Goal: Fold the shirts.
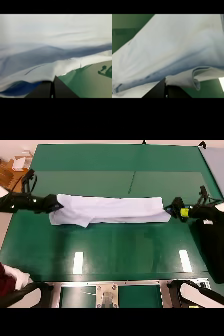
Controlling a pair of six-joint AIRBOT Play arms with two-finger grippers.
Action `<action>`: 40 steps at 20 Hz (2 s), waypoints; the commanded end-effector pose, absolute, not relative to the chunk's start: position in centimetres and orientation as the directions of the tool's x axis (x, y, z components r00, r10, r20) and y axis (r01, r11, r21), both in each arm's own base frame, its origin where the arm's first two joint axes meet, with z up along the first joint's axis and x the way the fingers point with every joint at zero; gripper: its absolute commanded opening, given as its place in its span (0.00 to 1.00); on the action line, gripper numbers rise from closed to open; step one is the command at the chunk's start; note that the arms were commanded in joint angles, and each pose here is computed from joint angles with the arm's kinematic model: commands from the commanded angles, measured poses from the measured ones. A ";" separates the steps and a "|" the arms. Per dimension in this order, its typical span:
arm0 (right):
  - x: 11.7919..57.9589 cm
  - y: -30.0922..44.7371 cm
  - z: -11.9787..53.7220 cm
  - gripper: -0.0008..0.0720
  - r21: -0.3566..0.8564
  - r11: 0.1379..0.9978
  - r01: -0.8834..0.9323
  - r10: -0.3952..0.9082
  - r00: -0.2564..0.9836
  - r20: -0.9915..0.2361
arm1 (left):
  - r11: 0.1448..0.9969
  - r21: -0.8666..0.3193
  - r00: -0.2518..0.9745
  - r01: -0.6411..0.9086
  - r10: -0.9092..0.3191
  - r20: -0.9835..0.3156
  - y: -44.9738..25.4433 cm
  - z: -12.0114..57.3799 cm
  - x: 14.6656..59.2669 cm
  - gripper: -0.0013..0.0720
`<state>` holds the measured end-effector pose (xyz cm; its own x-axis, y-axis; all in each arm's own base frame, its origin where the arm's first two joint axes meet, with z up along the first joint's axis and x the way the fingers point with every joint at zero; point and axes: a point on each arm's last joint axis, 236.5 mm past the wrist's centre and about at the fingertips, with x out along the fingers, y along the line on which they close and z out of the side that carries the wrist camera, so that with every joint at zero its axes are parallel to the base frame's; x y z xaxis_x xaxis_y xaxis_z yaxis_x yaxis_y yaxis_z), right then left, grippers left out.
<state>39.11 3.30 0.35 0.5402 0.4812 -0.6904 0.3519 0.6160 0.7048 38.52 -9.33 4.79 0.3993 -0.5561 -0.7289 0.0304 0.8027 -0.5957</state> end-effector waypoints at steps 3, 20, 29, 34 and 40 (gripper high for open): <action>47.4 3.8 -4.0 0.03 0.726 0.558 0.401 0.484 0.554 -0.677 | 0.781 -0.625 0.464 0.020 -0.561 -0.686 -8.4 1.1 47.9 0.05; 43.6 -5.1 -8.9 0.71 0.587 0.768 0.255 0.540 0.234 -0.808 | 0.702 -0.689 0.478 0.181 -0.675 -0.562 -7.3 6.5 52.9 0.05; 45.3 1.3 -11.0 0.03 0.707 0.681 0.191 0.680 0.196 -0.707 | 0.706 -0.641 0.349 0.303 -0.708 -0.615 -15.3 5.2 50.7 0.05; 46.0 0.6 -0.9 0.03 0.729 0.684 0.034 0.707 0.217 -0.673 | 0.729 -0.532 0.325 0.432 -0.676 -0.662 -23.7 3.8 49.5 0.05; 44.3 1.3 13.9 0.03 0.657 0.734 -0.173 0.674 0.313 -0.670 | 0.684 -0.516 0.283 0.516 -0.705 -0.651 -35.9 -0.8 46.8 0.05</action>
<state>46.12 0.64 7.90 0.2933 0.6784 -0.6736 -0.0972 0.7221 0.6849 48.03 -30.90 1.27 0.2842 -0.7020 -0.6530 0.4787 0.6940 -0.5378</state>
